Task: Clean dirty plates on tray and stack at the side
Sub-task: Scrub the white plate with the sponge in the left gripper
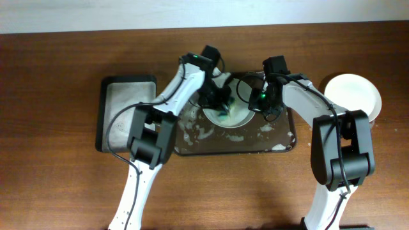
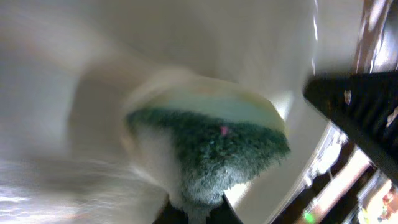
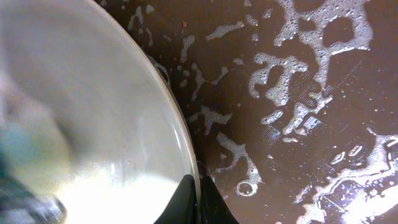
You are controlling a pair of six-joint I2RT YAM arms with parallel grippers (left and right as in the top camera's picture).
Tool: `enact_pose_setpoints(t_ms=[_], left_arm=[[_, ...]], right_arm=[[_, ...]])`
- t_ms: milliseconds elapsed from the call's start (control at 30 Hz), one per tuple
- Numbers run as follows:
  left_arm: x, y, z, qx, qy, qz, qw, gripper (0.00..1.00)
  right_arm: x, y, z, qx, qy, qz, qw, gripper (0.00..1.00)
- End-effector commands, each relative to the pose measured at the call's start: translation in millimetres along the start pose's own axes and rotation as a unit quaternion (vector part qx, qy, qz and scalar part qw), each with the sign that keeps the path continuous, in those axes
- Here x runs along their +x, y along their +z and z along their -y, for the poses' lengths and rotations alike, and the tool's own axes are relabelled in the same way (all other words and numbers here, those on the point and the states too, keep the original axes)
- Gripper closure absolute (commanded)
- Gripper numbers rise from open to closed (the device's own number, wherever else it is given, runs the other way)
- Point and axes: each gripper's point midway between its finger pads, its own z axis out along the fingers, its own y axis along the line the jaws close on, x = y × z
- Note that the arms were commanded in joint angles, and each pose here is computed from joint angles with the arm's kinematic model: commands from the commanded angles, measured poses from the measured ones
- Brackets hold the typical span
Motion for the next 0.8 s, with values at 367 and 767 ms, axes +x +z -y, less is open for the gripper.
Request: enact_pose_setpoints(t_ms=[367,767], left_arm=[[-26.4,-26.7,-90.3,-0.220,-0.063,0.066,0.971,1.00],[16.1,29.0,0.6,-0.156,0.028,-0.019,0.987,0.99]], right_arm=[[0.7,-4.9,4.5,0.008,0.003,0.005,1.000,0.96],[1.0,-4.9,4.0,0.006,0.003,0.004,1.000,0.96]])
